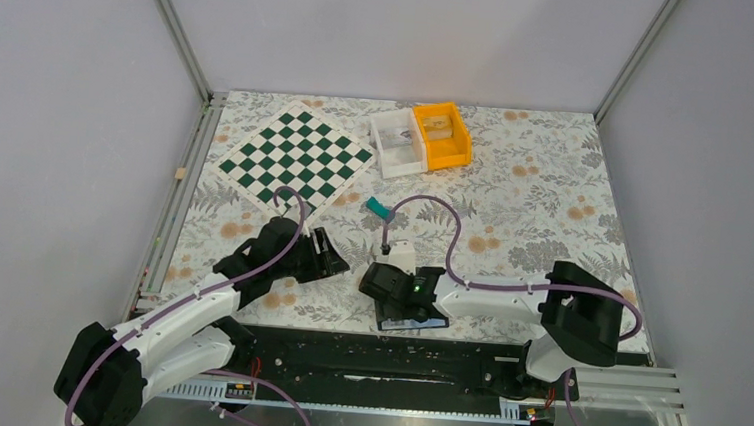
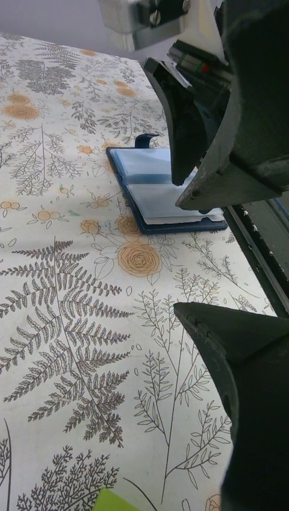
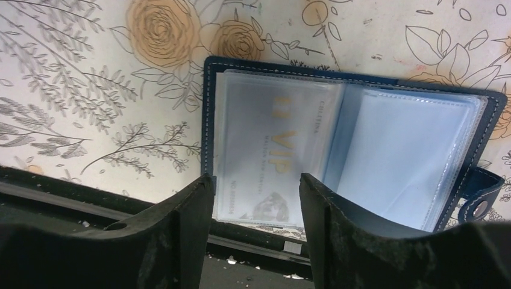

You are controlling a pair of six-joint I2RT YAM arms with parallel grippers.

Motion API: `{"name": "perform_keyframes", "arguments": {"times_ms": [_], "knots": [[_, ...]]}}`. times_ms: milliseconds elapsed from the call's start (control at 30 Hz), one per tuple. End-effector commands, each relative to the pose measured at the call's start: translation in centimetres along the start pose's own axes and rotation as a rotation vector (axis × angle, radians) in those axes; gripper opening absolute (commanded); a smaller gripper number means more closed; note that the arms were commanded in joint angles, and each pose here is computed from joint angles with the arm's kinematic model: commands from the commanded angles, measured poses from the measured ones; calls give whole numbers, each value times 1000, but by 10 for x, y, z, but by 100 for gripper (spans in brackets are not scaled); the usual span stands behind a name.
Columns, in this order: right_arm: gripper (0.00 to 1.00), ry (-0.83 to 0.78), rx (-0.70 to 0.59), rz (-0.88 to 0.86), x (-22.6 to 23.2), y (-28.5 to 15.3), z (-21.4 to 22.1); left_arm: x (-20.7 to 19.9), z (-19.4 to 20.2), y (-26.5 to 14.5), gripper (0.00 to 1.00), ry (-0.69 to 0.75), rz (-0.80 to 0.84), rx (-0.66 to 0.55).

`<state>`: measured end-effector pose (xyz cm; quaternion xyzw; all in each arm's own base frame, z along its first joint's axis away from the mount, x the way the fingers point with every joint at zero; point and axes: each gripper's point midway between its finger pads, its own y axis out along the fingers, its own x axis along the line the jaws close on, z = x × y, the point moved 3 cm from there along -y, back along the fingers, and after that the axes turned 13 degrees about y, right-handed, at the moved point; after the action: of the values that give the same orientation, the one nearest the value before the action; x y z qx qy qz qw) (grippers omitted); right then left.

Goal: Take the credit cards out of the card holder
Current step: Remove the credit card from the card holder.

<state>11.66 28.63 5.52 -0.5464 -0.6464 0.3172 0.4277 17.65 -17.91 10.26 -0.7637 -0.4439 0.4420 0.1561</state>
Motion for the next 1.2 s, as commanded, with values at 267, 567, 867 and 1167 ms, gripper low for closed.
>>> {"name": "perform_keyframes", "arguments": {"times_ms": [267, 567, 867, 1167], "knots": [[59, -30, 0, 80, -5, 11, 3, -6, -5, 1, 57, 5, 40, -26], [68, -27, 8, 81, -5, 12, 5, -7, -6, 2, 57, 1, 49, -27], [57, -27, 16, 94, -6, 13, 7, -5, -3, 2, 57, -4, 50, -27], [52, 6, -6, 29, -1, 4, 1, -14, 3, 2, 57, 17, 121, 9]]}}
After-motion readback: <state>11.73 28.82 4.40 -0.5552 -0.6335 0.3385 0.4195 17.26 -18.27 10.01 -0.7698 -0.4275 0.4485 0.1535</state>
